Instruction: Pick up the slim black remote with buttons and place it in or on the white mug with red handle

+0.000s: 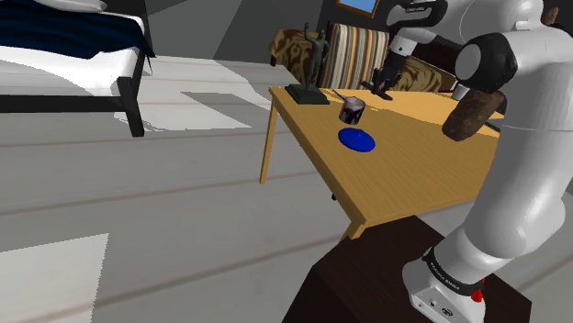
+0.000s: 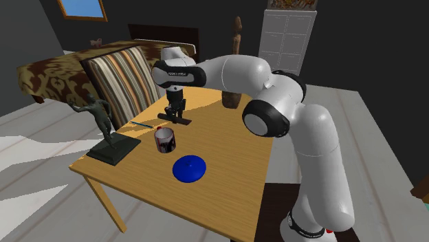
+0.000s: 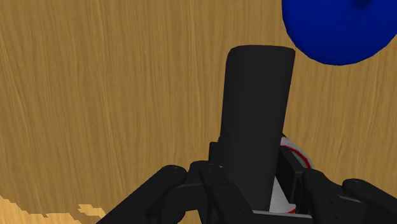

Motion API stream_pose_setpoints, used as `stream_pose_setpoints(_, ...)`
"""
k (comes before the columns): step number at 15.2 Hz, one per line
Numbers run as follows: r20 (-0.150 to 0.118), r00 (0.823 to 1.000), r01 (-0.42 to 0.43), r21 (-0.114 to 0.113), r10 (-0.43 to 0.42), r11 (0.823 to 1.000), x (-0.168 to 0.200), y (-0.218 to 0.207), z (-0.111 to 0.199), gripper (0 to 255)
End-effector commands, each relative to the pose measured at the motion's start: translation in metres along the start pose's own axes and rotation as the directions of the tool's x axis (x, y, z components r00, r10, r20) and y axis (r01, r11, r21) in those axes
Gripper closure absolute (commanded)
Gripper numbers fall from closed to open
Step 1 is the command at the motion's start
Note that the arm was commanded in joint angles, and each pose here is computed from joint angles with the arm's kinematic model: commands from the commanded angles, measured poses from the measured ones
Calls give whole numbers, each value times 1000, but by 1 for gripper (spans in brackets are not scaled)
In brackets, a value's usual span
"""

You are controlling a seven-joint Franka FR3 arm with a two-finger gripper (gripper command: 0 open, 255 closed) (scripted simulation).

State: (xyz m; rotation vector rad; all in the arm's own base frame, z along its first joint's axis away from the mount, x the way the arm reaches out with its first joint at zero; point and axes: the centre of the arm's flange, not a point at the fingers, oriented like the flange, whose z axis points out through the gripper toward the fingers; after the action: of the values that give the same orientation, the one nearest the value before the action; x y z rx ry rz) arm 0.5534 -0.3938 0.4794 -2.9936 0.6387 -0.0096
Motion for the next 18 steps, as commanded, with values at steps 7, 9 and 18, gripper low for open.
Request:
stream_pose_setpoints(7, 0, 1000, 1, 1, -1, 1000, 59, -35, 19, 255)
stream_pose_setpoints(9, 0, 1000, 1, 1, -1, 1000, 60, -34, 30, 255)
stream_pose_setpoints(18, 0, 1000, 1, 1, -1, 1000, 60, -31, 64, 255)
